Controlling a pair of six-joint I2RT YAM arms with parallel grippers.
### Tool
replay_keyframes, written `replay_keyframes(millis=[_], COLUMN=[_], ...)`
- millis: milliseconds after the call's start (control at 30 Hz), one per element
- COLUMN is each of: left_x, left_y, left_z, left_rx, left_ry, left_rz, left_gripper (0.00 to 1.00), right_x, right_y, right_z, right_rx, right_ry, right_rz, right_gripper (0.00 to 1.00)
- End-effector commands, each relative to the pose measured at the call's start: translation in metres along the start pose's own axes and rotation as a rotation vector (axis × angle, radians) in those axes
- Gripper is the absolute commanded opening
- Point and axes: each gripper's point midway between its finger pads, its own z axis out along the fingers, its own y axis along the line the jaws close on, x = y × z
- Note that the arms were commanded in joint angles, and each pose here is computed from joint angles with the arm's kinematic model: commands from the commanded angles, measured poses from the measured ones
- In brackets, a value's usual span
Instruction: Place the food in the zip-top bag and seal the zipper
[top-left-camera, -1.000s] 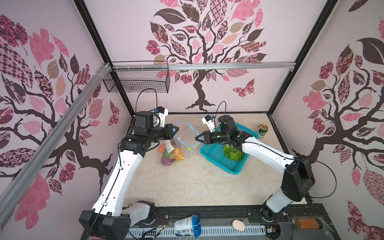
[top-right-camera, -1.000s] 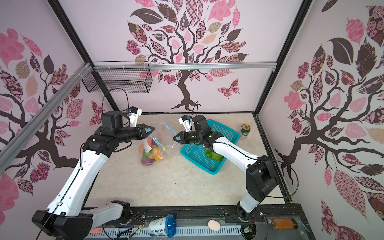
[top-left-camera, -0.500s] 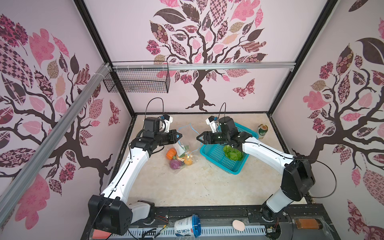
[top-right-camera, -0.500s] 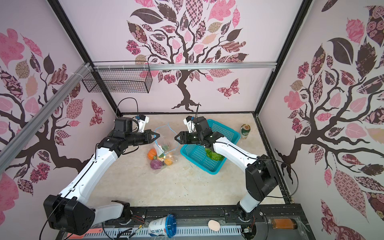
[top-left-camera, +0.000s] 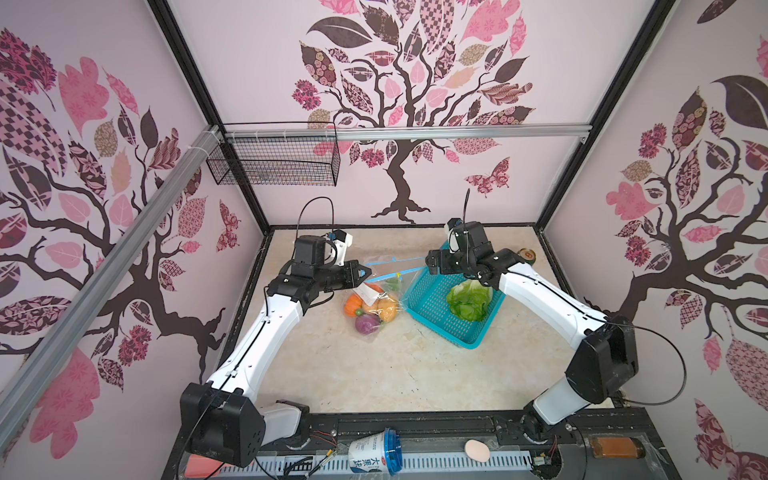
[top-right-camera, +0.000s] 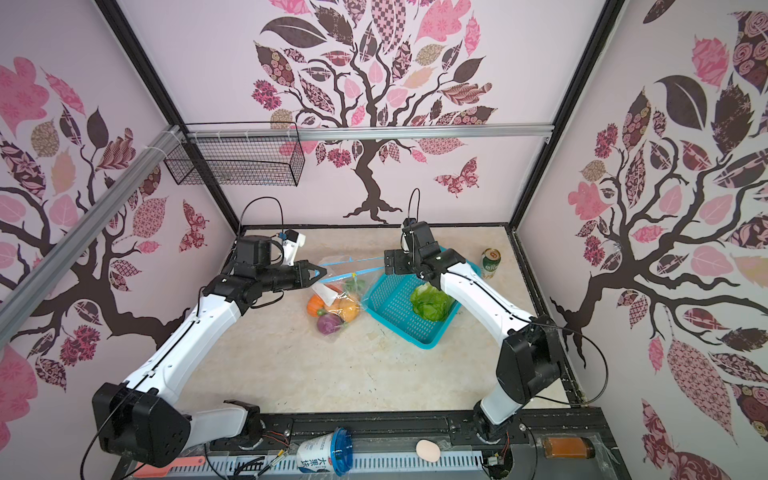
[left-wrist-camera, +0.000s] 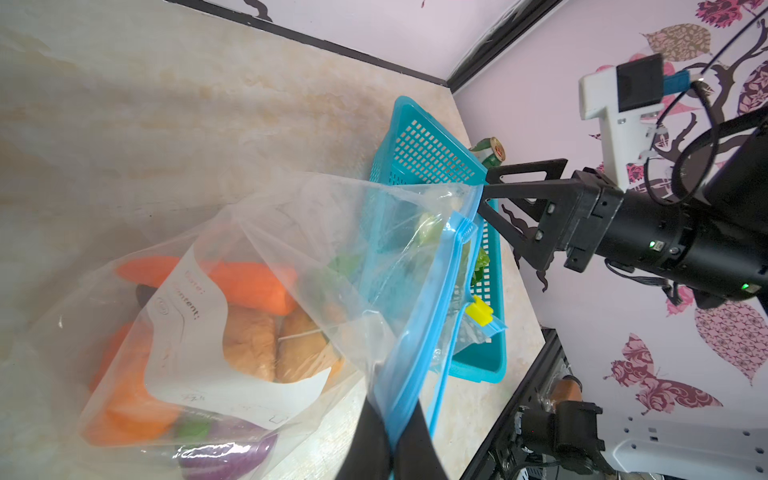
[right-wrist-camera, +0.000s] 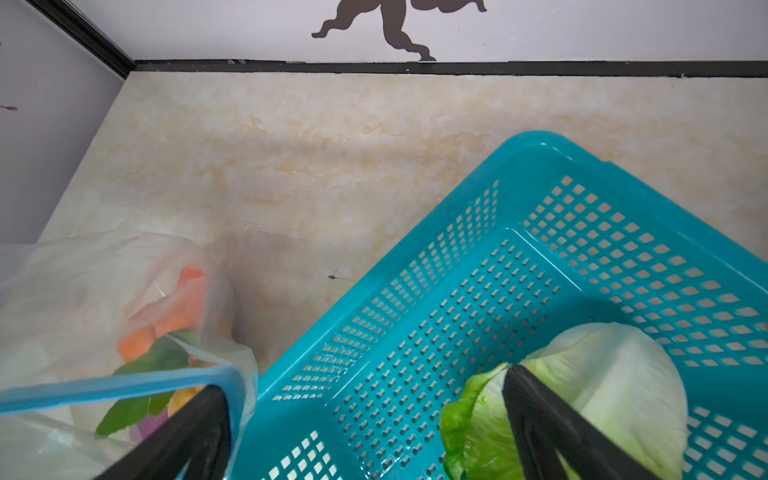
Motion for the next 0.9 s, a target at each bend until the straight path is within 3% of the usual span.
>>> replay_keyframes(millis=[0, 100, 200, 333, 700, 867], left_x=[0.000, 0.001, 0.001, 0.002, 0.001, 0.000], left_y=[0.019, 0.020, 0.020, 0.018, 0.017, 0.014], left_z=[-0.007, -0.006, -0.004, -0.003, -0.004, -0.005], left_rx=[-0.066, -0.066, -0.057, -0.041, -0.033, -0.028], left_ry=[-0.024, -0.024, -0.021, -0.014, -0.024, -0.030], left_rz=[-0.031, -0.036, -0.044, -0.055, -0.056, -0.051], left_gripper=[0.00, 0.00, 0.00, 0.00, 0.00, 0.00], right_x=[0.016, 0.020, 0.015, 0.004, -0.019, -0.027], right_y=[-0.116, -0.102, -0.056, -0.013, 0.070, 0.086], right_z=[-0.005, -0.003, -0.010, -0.028, -0.070, -0.080], right_rx=[0.373, 0.240, -0.024, -0.260, -0.534, -0.582], right_ry=[0.071, 0.056, 0.034, 0.015, -0.008, -0.023], right_rz=[0.088, 0.126, 0.142, 0.172, 0.095, 0.070], right_gripper=[1.00, 1.00, 1.00, 1.00, 1.00, 1.00])
